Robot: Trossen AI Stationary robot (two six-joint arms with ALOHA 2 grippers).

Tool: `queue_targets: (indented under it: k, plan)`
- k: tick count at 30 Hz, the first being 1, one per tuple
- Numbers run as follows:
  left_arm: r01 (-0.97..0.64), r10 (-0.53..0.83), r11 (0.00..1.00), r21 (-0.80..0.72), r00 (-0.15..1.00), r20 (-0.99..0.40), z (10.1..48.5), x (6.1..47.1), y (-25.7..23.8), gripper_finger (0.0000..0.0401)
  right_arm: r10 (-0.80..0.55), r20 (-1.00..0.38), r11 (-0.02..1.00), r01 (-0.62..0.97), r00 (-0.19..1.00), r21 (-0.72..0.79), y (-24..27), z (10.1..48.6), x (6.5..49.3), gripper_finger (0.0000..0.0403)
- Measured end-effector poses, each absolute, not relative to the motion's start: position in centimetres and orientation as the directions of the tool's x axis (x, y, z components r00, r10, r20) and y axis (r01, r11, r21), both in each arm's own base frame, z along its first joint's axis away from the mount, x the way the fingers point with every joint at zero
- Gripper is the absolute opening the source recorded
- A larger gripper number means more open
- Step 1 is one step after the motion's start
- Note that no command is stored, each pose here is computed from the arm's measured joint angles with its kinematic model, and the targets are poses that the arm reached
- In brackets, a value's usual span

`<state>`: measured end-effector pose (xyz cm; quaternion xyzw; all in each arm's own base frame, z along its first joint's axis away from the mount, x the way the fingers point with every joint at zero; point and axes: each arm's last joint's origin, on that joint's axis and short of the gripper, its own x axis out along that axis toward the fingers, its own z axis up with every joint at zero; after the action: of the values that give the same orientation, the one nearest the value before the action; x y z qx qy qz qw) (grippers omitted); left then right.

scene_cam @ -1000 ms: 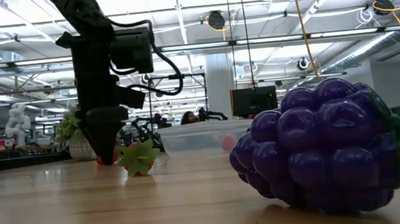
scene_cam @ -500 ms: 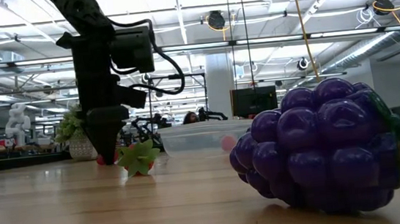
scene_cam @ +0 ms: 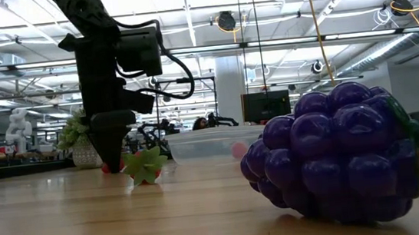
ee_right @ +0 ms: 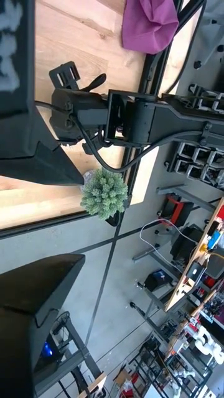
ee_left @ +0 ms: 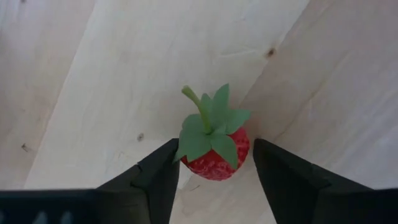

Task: Pick and placing Produce into tupperware
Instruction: Put the left strawberry into the transparent bin

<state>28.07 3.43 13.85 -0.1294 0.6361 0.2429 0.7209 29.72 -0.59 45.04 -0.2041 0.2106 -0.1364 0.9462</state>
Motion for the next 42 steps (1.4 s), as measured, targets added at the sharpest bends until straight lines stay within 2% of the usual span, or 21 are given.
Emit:
queue_targets:
  k: [8, 14, 24, 32, 42]
  plan:
    - [-0.518, 0.207, 0.843, 0.142, 0.069, -0.976, 14.2, 27.9, 3.6, 0.0203, -0.344, -0.343, 0.879, 0.172, 0.874, -0.444, -0.6, 45.0, 29.7, 0.0181]
    - [-0.527, 0.258, 0.831, 0.180, 0.077, -0.963, 15.9, 27.2, 3.6, 0.0193, -0.344, -0.343, 0.880, 0.172, 0.874, -0.443, -0.6, 45.0, 29.7, 0.0181]
    - [-0.557, 0.255, 0.822, 0.122, 0.168, -0.952, 18.2, 26.6, 3.5, 0.0193, -0.344, -0.343, 0.882, 0.175, 0.874, -0.438, -0.6, 45.0, 29.7, 0.0181]
    - [-0.561, 0.238, 0.820, 0.112, 0.156, -0.959, 17.8, 26.8, 3.6, 0.0215, -0.344, -0.346, 0.888, 0.182, 0.873, -0.422, -0.6, 45.0, 29.7, 0.0181]
    - [-0.563, 0.232, 0.819, 0.109, 0.150, -0.961, 17.5, 26.9, 3.6, 0.0265, -0.344, -0.343, 0.888, 0.184, 0.874, -0.422, -0.6, 45.1, 29.7, 0.0181]
